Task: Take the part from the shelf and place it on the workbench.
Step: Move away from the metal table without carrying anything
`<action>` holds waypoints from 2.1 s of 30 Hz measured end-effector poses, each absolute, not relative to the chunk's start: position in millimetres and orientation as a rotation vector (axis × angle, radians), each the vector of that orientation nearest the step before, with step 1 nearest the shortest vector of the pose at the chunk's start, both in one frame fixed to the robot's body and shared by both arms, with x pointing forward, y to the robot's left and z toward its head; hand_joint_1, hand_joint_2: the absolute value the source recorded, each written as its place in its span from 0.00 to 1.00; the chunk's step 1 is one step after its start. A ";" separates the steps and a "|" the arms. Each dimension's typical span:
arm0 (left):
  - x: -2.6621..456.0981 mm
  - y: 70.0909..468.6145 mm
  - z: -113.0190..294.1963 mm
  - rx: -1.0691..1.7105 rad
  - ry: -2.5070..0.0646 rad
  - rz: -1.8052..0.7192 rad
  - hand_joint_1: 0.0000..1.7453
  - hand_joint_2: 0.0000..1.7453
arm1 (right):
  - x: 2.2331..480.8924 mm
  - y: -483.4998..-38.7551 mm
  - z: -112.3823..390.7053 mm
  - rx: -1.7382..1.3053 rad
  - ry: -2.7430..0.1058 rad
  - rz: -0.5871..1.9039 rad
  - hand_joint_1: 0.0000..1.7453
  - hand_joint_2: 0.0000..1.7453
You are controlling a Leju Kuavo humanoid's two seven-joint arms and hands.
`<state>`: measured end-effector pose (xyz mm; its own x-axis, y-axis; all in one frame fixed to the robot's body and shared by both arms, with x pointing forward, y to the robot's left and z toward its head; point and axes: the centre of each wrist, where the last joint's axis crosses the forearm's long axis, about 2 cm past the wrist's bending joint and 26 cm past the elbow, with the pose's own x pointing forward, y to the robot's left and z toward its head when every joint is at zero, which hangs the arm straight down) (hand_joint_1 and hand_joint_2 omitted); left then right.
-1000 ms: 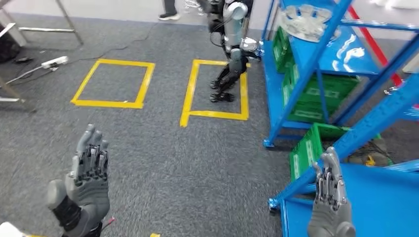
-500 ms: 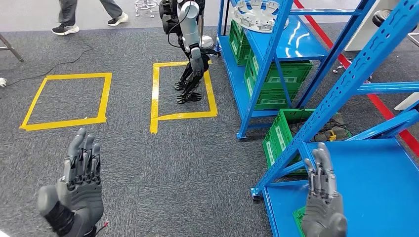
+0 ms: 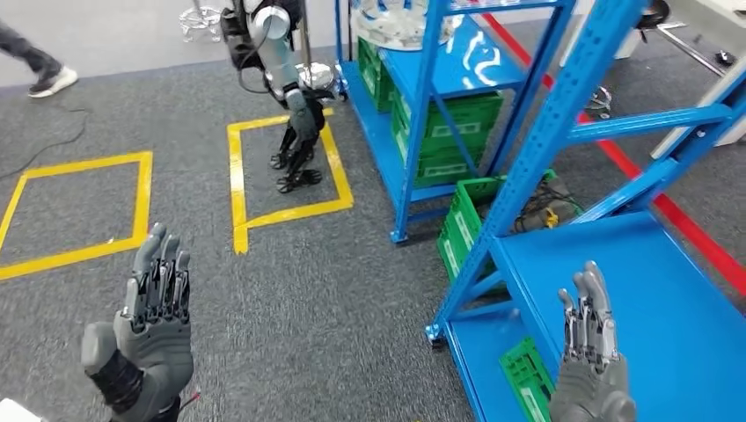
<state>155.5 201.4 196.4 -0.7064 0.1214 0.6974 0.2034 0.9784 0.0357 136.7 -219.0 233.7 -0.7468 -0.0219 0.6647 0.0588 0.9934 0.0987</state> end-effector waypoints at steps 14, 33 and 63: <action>158.6 202.2 203.0 -0.222 -2.344 -0.156 0.00 0.00 | 142.4 -219.9 239.6 -0.024 -2.393 -0.160 0.00 0.00; 160.8 202.1 210.6 -0.227 -2.355 -0.153 0.00 0.00 | 146.6 -224.1 248.4 -0.042 -2.414 -0.167 0.00 0.00; 161.1 202.3 212.3 -0.227 -2.361 -0.152 0.00 0.00 | 146.1 -225.3 250.4 -0.054 -2.424 -0.158 0.00 0.00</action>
<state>161.1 202.3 212.3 -0.7056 0.1187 0.6986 0.2073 0.9773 0.0432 146.1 -225.3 250.4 -0.7560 -0.0035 0.6545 0.0813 0.9917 0.0993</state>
